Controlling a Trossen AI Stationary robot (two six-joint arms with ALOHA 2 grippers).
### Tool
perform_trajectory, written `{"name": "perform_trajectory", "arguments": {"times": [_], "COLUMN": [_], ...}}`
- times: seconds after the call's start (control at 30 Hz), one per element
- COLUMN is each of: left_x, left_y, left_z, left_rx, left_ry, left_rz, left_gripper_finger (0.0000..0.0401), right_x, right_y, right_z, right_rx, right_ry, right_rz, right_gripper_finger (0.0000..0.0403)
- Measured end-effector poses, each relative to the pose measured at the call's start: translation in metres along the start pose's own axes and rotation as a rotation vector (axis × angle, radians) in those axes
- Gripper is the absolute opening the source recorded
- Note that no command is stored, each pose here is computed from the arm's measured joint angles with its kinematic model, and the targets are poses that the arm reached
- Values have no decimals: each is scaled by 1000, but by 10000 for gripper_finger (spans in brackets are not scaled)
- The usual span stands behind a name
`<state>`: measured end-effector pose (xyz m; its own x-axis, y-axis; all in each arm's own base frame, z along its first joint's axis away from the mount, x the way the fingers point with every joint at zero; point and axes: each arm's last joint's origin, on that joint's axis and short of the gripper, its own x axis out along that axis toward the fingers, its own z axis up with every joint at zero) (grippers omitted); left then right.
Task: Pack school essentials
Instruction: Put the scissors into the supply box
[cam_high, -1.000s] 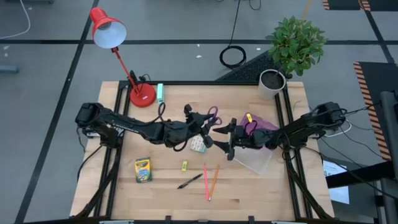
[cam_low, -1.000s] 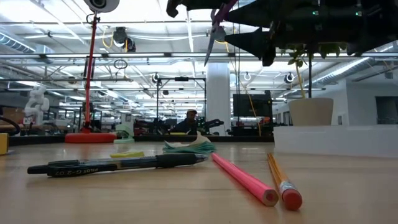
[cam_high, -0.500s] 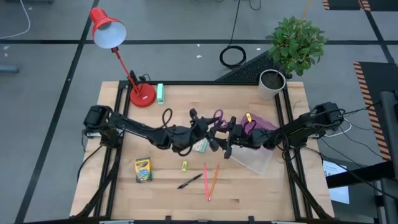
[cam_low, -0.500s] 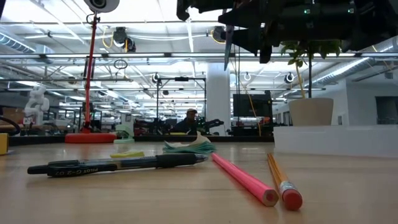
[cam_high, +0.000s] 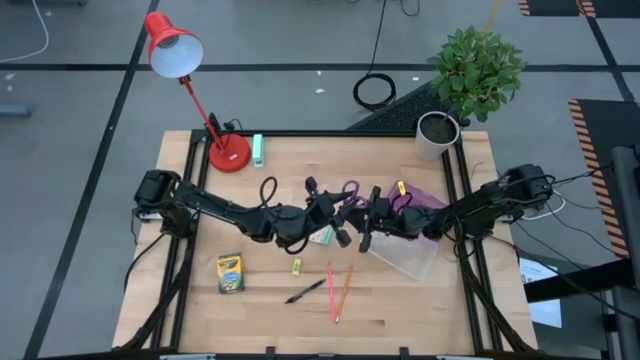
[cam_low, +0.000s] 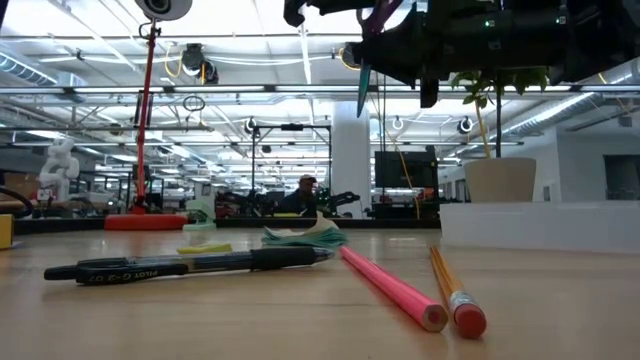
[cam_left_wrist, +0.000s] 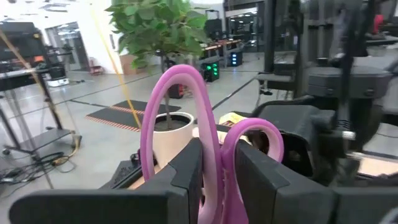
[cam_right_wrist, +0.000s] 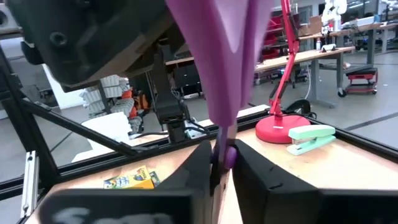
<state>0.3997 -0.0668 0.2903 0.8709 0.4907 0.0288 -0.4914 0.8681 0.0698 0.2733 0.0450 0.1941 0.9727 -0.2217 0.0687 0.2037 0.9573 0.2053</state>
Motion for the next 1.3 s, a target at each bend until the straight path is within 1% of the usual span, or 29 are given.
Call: {"name": "perform_trajectory", "arguments": {"times": [0.17, 0.23, 0.33, 0.43, 0.53, 0.63, 0.7, 0.87, 1.03, 1.2, 1.3], "left_x": [-1, -3, -7, -15, -28, -41, -49, -68, -83, -98, -105], "left_y": [-2, -2, 2, 7, 11, 14, 15, 15, 9, 0, -3], "left_z": [0, 2, 8, 14, 22, 29, 31, 33, 33, 25, 24], "left_rx": [2, -2, -58, -73, -54, -45, -41, -61, -64, -22, -43], "left_ry": [-1, 10, 42, 99, 156, 206, 247, 345, 415, 498, 527], "left_rz": [-26, -59, -114, -132, -153, -175, -205, -283, -372, -408, -413], "left_gripper_finger": [88, 94, 124, 164, 199, 219, 223, 225, 225, 225, 225], "right_x": [0, -1, -3, -6, -12, -19, -23, -35, -48, -64, -75], "right_y": [0, 1, 1, 0, 0, -1, -3, -5, -2, 3, 5], "right_z": [0, 1, 4, 9, 15, 20, 24, 32, 37, 34, 27], "right_rx": [-3, -7, -14, -27, -43, -66, -70, -36, 55, 130, 173], "right_ry": [1, 6, 17, 47, 81, 136, 162, 224, 301, 419, 510], "right_rz": [10, 16, 18, 14, 13, 13, 9, 24, 84, 82, 50], "right_gripper_finger": [31, 31, 32, 31, 30, 28, 28, 28, 28, 28, 28]}}
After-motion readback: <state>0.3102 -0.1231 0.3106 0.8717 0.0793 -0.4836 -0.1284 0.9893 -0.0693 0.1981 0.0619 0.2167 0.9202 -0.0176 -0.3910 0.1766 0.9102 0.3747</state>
